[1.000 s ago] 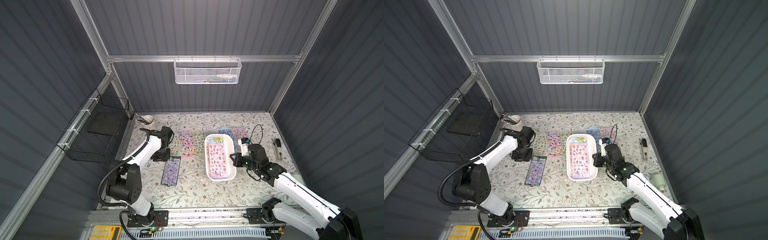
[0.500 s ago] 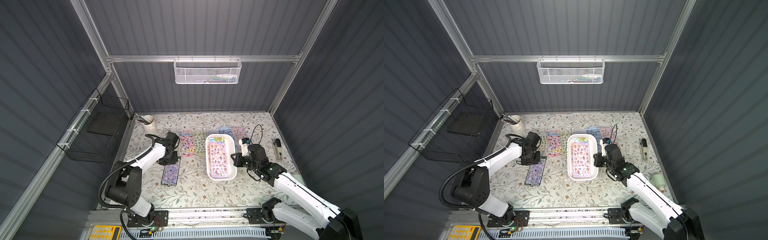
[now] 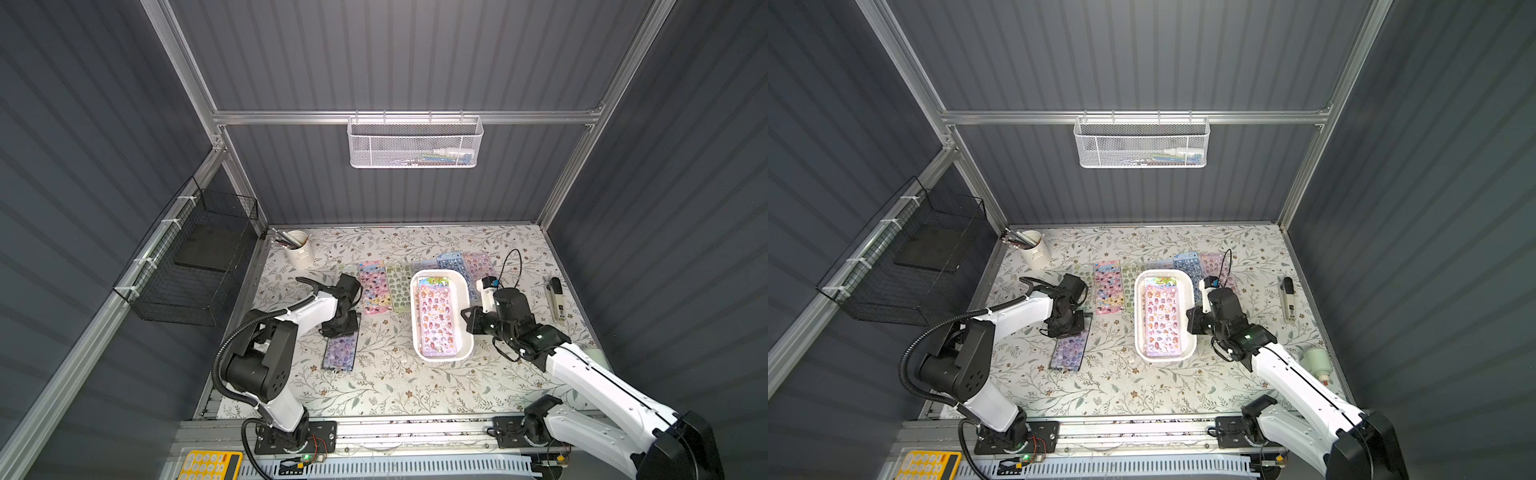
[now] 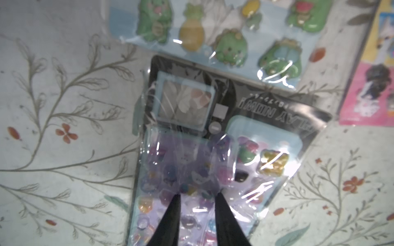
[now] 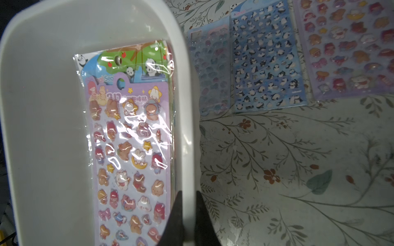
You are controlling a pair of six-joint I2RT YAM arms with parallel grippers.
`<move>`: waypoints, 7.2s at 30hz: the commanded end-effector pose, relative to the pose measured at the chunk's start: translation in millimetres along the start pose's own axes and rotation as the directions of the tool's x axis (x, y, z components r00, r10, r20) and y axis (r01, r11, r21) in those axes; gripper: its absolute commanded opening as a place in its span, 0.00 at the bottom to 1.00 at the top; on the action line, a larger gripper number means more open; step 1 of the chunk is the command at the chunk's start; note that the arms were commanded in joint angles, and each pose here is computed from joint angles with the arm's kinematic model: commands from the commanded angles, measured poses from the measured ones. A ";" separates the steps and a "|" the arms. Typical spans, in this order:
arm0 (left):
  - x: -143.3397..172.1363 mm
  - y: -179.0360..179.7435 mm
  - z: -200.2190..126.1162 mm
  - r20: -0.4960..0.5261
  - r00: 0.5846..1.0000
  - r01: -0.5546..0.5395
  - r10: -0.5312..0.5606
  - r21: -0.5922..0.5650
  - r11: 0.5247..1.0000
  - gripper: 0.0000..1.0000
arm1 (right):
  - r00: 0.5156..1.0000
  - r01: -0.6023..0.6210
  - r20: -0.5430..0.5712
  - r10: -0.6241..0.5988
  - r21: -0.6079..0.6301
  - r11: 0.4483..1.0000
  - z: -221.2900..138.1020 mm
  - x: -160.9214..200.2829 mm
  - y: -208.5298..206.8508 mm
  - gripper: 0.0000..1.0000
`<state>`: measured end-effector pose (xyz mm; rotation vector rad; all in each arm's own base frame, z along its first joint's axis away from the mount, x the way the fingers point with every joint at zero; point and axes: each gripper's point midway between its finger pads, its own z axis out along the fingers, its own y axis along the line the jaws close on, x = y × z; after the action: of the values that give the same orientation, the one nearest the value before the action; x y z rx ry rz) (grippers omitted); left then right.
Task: Take the stickers out of the storage box
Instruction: Adjust the sticker at the center of the board, then adjust the storage box, then pick up the sticker from the storage box.
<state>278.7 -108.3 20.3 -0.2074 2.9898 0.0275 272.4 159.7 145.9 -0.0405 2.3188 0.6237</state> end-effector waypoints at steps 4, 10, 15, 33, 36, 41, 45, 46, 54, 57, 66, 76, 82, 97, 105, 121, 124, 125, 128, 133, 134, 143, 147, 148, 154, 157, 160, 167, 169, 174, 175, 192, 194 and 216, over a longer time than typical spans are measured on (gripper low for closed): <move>20.6 20.7 6.1 -0.038 0.999 0.011 -0.014 -0.080 0.997 0.29 | 0.999 0.009 0.035 -0.008 -0.025 1.000 -1.7 -11.1 7.4 0.02; 24.4 28.9 -3.1 -0.026 1.000 0.011 -0.014 -0.102 0.995 0.29 | 0.999 0.008 0.037 -0.007 -0.027 1.000 -1.9 -12.4 8.0 0.02; 22.1 29.9 -6.8 -0.013 1.000 0.015 -0.016 -0.106 0.994 0.29 | 0.999 0.009 0.037 -0.008 -0.027 1.000 -2.1 -13.2 8.6 0.02; -49.7 -41.8 -152.0 0.298 0.954 -0.077 0.021 0.179 0.981 0.36 | 1.000 0.017 -0.007 -0.017 0.000 1.000 -0.4 -18.1 11.2 0.01; -47.5 -81.0 -166.0 0.348 0.936 -0.157 0.059 0.260 0.953 0.36 | 0.999 0.025 -0.026 -0.024 0.022 0.999 2.4 -19.5 10.3 0.01; -35.7 -140.7 -181.0 0.429 0.891 -0.290 0.148 0.289 0.912 0.38 | 0.998 0.028 -0.060 -0.024 0.071 0.997 9.3 -22.6 5.8 0.02; -28.1 -173.5 -184.4 0.471 0.862 -0.357 0.189 0.298 0.885 0.38 | 0.996 0.030 -0.091 -0.021 0.101 0.994 17.2 -23.7 3.6 0.01; -26.3 -182.2 -186.1 0.481 0.855 -0.373 0.194 0.311 0.874 0.38 | 0.995 0.032 -0.098 -0.022 0.106 0.994 19.0 -24.1 3.6 0.01; -19.7 -211.1 -164.3 0.460 0.856 -0.404 0.237 0.310 0.860 0.37 | 0.995 0.028 -0.100 -0.014 0.139 0.990 22.7 -30.1 3.5 0.01; -21.1 -207.8 -151.0 0.450 0.862 -0.385 0.233 0.282 0.879 0.35 | 0.996 0.027 -0.087 -0.015 0.136 0.990 21.5 -35.3 6.4 0.01; -22.0 -203.3 -128.0 0.429 0.876 -0.349 0.222 0.244 0.905 0.31 | 0.994 0.039 -0.102 -0.025 0.142 0.989 16.5 -34.9 8.9 0.01; -26.9 -215.4 -116.8 0.423 0.879 -0.346 0.220 0.249 0.905 0.14 | 0.996 0.038 -0.087 -0.026 0.132 0.991 9.8 -34.8 13.1 0.01; -30.4 -212.0 -114.8 0.431 0.878 -0.329 0.208 0.228 0.917 0.00 | 0.996 0.043 -0.088 -0.032 0.127 0.991 5.6 -35.9 15.3 0.15; -49.8 -147.0 -166.5 0.569 0.819 -0.168 0.075 0.112 0.979 0.00 | 0.985 0.164 -0.059 -0.160 0.077 0.983 -39.1 -67.4 63.9 0.42; -53.7 -115.6 -191.4 0.613 0.790 -0.089 -0.025 0.154 0.984 0.00 | 0.962 0.236 -0.131 -0.238 -0.030 0.971 -5.9 -49.9 128.5 0.50; -56.8 -100.7 -205.0 0.637 0.766 -0.049 -0.082 0.184 0.982 0.00 | 0.947 0.275 -0.190 -0.257 0.072 0.959 66.4 -34.2 144.8 0.56; -57.4 -101.0 -207.8 0.640 0.763 -0.049 -0.088 0.192 0.980 0.00 | 0.951 0.273 -0.180 -0.251 0.109 0.956 75.6 -35.0 140.3 0.57; -57.6 -101.0 -208.7 0.642 0.761 -0.050 -0.089 0.194 0.980 0.00 | 0.951 0.273 -0.179 -0.251 0.115 0.955 78.3 -35.0 139.5 0.58; -57.7 -101.4 -210.7 0.644 0.759 -0.054 -0.089 0.199 0.979 0.00 | 0.953 0.271 -0.173 -0.247 0.128 0.954 84.9 -36.2 139.0 0.58; -57.7 -101.8 -213.4 0.649 0.756 -0.060 -0.090 0.205 0.977 0.00 | 0.954 0.256 -0.179 -0.240 0.073 0.964 95.4 -32.7 149.9 0.61; -57.7 -101.9 -213.4 0.649 0.756 -0.061 -0.089 0.205 0.977 0.00 | 0.954 0.251 -0.184 -0.237 0.058 0.966 97.4 -31.0 152.1 0.61; -60.8 -97.4 -213.7 0.650 0.754 -0.057 -0.093 0.206 0.977 0.00 | 0.961 0.202 -0.182 -0.211 -0.062 0.977 99.0 -26.6 170.0 0.52; -62.6 -95.7 -207.0 0.636 0.765 -0.051 -0.098 0.212 0.976 0.00 | 0.967 0.184 -0.156 -0.200 -0.116 0.976 93.2 -29.7 175.8 0.46; -62.7 -95.3 -205.8 0.633 0.768 -0.050 -0.098 0.212 0.976 0.00 | 0.968 0.180 -0.155 -0.199 -0.123 0.976 92.5 -29.2 175.8 0.44; -64.9 -93.0 -201.7 0.626 0.773 -0.042 -0.101 0.210 0.977 0.00 | 0.970 0.173 -0.149 -0.194 -0.146 0.974 86.1 -29.8 175.9 0.33; -66.1 -91.3 -197.3 0.620 0.778 -0.035 -0.103 0.206 0.978 0.00 | 0.970 0.171 -0.144 -0.194 -0.157 0.973 82.3 -30.2 177.0 0.29; -67.8 -90.5 -192.3 0.614 0.783 -0.032 -0.100 0.201 0.979 0.00 | 0.971 0.164 -0.147 -0.190 -0.175 0.971 78.1 -28.9 179.0 0.27; -69.5 -91.9 -176.7 0.591 0.801 -0.026 -0.093 0.190 0.981 0.00 | 0.972 0.142 -0.150 -0.180 -0.235 0.962 69.2 -26.2 187.3 0.21; -70.3 -92.5 -175.0 0.589 0.803 -0.025 -0.092 0.189 0.982 0.00 | 0.971 0.138 -0.156 -0.180 -0.247 0.959 67.7 -24.0 188.2 0.19; -71.5 -92.0 -170.9 0.583 0.807 -0.023 -0.090 0.183 0.983 0.00 | 0.973 0.135 -0.149 -0.176 -0.253 0.958 64.0 -23.7 187.5 0.13; -71.4 -92.0 -170.4 0.582 0.808 -0.022 -0.090 0.183 0.983 0.00 | 0.973 0.137 -0.149 -0.178 -0.247 0.959 64.2 -23.3 186.1 0.13; -71.5 -93.0 -172.9 0.581 0.809 -0.032 -0.087 0.191 0.981 0.00 | 0.962 0.176 -0.185 -0.199 -0.134 0.975 67.9 -21.2 151.9 0.33; -72.0 -94.4 -172.5 0.579 0.810 -0.033 -0.088 0.195 0.980 0.00 | 0.963 0.179 -0.179 -0.201 -0.131 0.975 67.7 -22.6 151.7 0.34; -71.5 -101.7 -170.5 0.565 0.820 -0.045 -0.089 0.218 0.975 0.00 | 0.951 0.236 -0.179 -0.252 -0.104 0.966 91.6 -44.4 160.6 0.48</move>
<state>332.3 -198.7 193.6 -0.1665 2.3798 -0.1779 323.1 330.5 181.1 -0.4189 2.4360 0.5978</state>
